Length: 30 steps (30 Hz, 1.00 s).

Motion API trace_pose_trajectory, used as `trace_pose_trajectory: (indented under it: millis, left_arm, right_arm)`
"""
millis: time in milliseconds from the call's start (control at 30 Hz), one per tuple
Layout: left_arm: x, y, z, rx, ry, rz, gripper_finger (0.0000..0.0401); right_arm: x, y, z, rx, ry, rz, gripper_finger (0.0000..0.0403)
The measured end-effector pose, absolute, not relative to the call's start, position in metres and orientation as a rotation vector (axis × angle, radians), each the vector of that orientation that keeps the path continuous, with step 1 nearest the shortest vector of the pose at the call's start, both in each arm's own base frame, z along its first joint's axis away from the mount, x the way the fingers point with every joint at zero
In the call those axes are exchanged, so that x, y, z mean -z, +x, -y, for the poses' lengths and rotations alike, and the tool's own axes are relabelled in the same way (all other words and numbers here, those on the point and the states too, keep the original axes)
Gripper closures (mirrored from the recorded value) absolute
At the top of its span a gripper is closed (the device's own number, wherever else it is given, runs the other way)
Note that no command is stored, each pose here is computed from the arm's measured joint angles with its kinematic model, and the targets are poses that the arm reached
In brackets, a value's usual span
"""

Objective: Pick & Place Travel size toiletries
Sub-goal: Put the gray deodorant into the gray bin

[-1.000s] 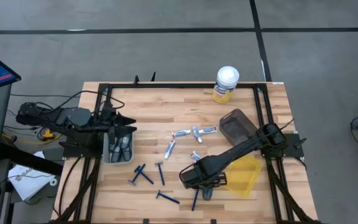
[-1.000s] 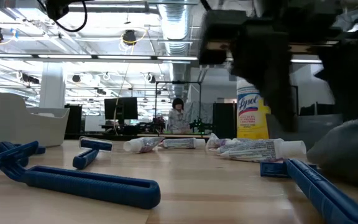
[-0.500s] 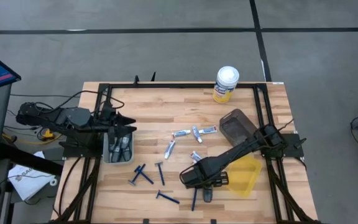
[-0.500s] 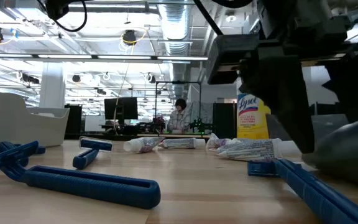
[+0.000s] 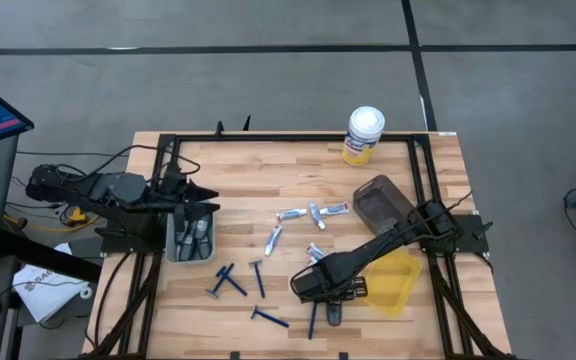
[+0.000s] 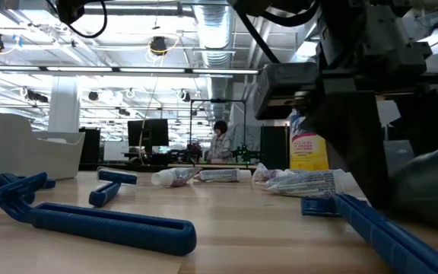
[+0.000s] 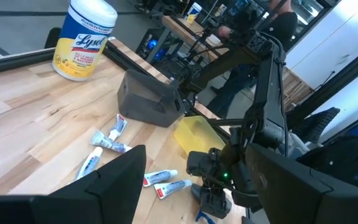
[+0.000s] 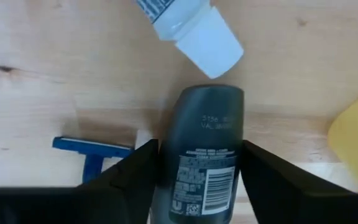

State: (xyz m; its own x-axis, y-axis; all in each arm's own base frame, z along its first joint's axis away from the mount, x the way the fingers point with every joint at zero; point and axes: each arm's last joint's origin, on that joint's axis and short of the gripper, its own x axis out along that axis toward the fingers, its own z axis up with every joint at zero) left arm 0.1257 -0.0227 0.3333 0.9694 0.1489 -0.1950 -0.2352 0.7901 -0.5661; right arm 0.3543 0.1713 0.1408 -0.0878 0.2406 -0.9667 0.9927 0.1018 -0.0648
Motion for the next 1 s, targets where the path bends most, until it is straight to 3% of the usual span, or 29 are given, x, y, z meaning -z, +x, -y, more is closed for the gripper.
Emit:
trace_pose_trajectory:
  millis: [100, 400, 567, 800, 1000]
  left_arm:
    - [-0.333, 0.126, 0.023, -0.207, -0.627, -0.143, 0.0128]
    - [-0.333, 0.126, 0.023, -0.206, -0.610, -0.143, 0.0128]
    - [-0.334, 0.126, 0.023, -0.205, -0.610, -0.143, 0.0128]
    - [-0.334, 0.126, 0.023, -0.205, -0.610, -0.143, 0.0128]
    - [-0.334, 0.126, 0.023, -0.205, -0.610, -0.143, 0.0128]
  right_arm:
    - [-0.141, 0.355, -0.172, 1.053, 1.285, -1.490, 0.0236]
    - [-0.141, 0.355, -0.172, 1.036, 1.273, -1.495, 0.0215]
    - [-0.148, 0.358, -0.172, 1.022, 1.265, -1.467, 0.0239]
    - [-0.174, 0.374, -0.167, 0.973, 1.226, -1.354, 0.0231]
    - [-0.222, 0.398, -0.150, 0.911, 1.137, -1.144, 0.0232]
